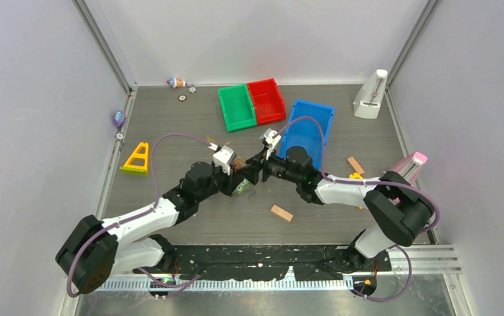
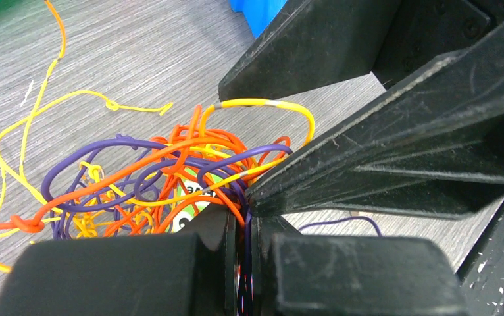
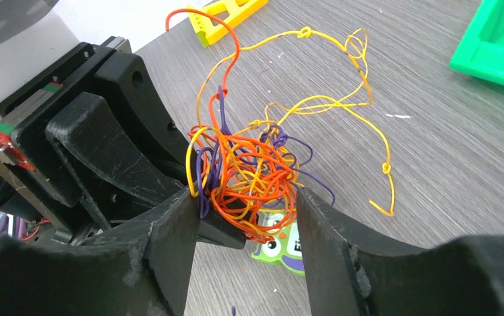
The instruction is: Untangle the cables
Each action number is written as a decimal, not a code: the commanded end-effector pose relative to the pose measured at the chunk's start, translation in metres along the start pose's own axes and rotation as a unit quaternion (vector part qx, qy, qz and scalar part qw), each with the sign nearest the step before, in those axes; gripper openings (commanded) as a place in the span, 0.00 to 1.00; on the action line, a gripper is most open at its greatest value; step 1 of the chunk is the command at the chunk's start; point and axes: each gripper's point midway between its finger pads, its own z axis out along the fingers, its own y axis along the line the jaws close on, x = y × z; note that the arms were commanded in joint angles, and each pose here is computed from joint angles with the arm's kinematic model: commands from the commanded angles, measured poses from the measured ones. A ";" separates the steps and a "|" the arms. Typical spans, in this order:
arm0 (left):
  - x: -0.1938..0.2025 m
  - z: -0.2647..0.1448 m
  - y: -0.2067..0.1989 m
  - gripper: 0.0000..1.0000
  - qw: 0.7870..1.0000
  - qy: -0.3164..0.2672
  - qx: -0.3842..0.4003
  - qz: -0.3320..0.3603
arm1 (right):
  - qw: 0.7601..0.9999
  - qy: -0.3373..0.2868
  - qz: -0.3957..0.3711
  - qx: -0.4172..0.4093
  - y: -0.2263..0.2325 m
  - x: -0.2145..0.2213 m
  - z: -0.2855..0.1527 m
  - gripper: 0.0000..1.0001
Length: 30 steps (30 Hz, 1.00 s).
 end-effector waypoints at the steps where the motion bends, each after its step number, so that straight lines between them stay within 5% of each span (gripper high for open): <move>1: -0.040 -0.009 -0.012 0.00 0.995 -0.089 0.040 0.003 | 0.997 -0.028 -0.005 -0.068 0.026 -0.015 0.003 0.56; 7: -0.045 -0.019 -0.027 0.00 0.989 -0.109 0.102 0.007 | 0.998 -0.031 -0.004 -0.059 0.024 -0.018 0.003 0.11; 11: -0.044 -0.018 -0.023 0.18 0.990 -0.103 0.092 0.006 | 0.999 -0.037 -0.001 -0.002 0.004 -0.022 -0.001 0.05; 19: -0.035 -0.008 -0.008 0.37 0.996 -0.069 0.048 -0.008 | 0.999 -0.047 0.000 0.008 0.000 -0.025 -0.007 0.05; 22: -0.030 0.000 -0.001 0.23 0.998 -0.045 0.030 -0.014 | 0.999 -0.045 -0.002 -0.013 0.007 -0.025 -0.006 0.05; 24: -0.027 0.004 0.000 0.01 0.999 -0.032 0.027 -0.016 | 0.999 -0.042 -0.002 -0.024 0.011 -0.024 -0.005 0.05; 26: -0.025 0.006 0.001 0.00 0.999 -0.023 0.025 -0.018 | 0.999 -0.045 -0.003 -0.025 0.011 -0.026 -0.005 0.05; 27: -0.025 0.007 0.001 0.00 0.999 -0.021 0.024 -0.018 | 0.999 -0.044 -0.003 -0.022 0.010 -0.025 -0.005 0.08; 29: -0.027 0.005 0.003 0.00 0.999 -0.028 0.019 -0.018 | 0.999 -0.048 -0.003 -0.009 0.006 -0.026 -0.007 0.38; 30: -0.029 0.002 0.003 0.00 0.999 -0.037 0.021 -0.018 | 0.999 -0.050 0.000 0.004 0.002 -0.027 -0.007 0.62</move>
